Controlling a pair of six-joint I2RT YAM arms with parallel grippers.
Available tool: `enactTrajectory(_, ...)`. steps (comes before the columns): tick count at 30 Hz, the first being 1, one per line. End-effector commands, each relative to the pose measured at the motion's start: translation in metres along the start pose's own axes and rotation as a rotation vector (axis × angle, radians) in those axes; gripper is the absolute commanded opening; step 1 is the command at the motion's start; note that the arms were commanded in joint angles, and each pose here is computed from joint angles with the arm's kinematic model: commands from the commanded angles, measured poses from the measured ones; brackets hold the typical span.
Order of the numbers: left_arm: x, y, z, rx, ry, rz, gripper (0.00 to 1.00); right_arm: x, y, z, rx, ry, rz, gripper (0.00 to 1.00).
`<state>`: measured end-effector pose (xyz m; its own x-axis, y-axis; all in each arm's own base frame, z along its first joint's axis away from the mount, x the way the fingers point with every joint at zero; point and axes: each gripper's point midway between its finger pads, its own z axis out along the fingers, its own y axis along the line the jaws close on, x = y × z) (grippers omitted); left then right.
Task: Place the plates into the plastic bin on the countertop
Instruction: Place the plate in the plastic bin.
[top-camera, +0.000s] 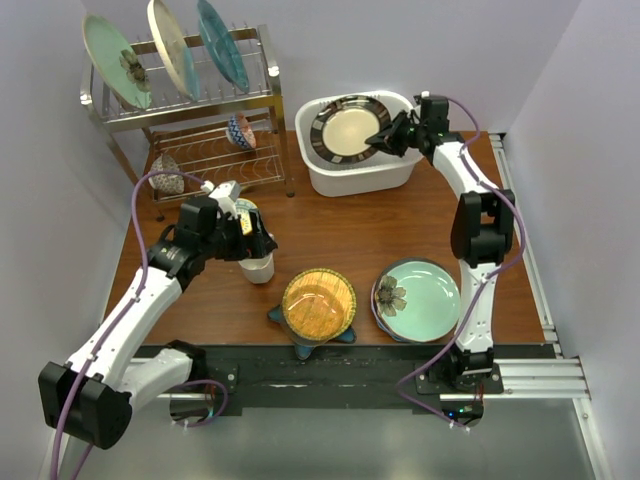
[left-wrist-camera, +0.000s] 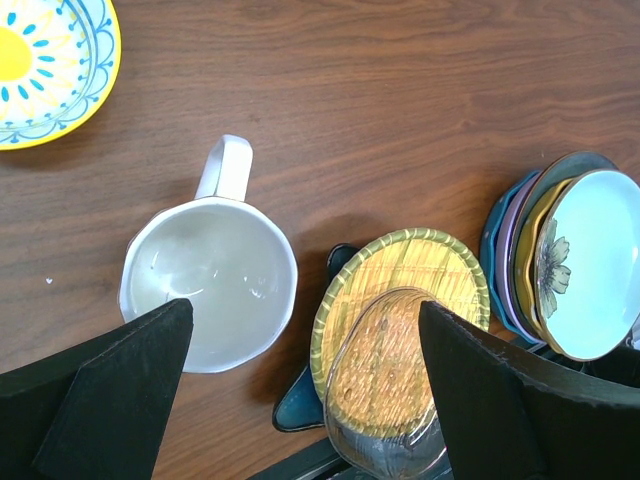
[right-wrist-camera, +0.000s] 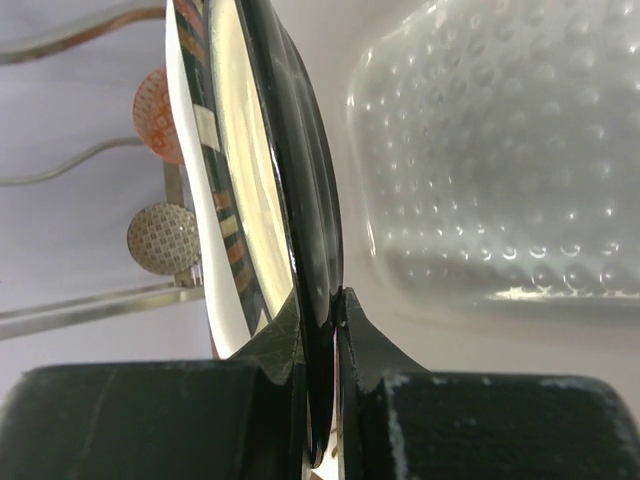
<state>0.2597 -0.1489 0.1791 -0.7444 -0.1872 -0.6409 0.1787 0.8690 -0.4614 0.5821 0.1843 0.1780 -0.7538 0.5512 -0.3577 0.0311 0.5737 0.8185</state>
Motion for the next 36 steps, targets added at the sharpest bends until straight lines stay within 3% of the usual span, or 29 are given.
enactTrajectory(1, -0.005, -0.003, -0.003, 0.012, -0.030, 0.002, 1.00, -0.049, 0.083, -0.029, -0.179, -0.131, -0.113, 0.00)
enactTrajectory(20, -0.005, -0.004, -0.005, 0.010, -0.028, 0.005, 1.00, -0.071, 0.041, -0.027, 0.098, -0.207, -0.275, 0.00)
enactTrajectory(31, -0.007, -0.005, -0.005, 0.014, -0.030, 0.008, 1.00, -0.057, 0.015, -0.001, 0.107, -0.136, -0.271, 0.00)
enactTrajectory(36, -0.007, -0.005, -0.004, 0.013, -0.025, 0.008, 1.00, -0.052, 0.003, 0.009, 0.112, -0.114, -0.259, 0.11)
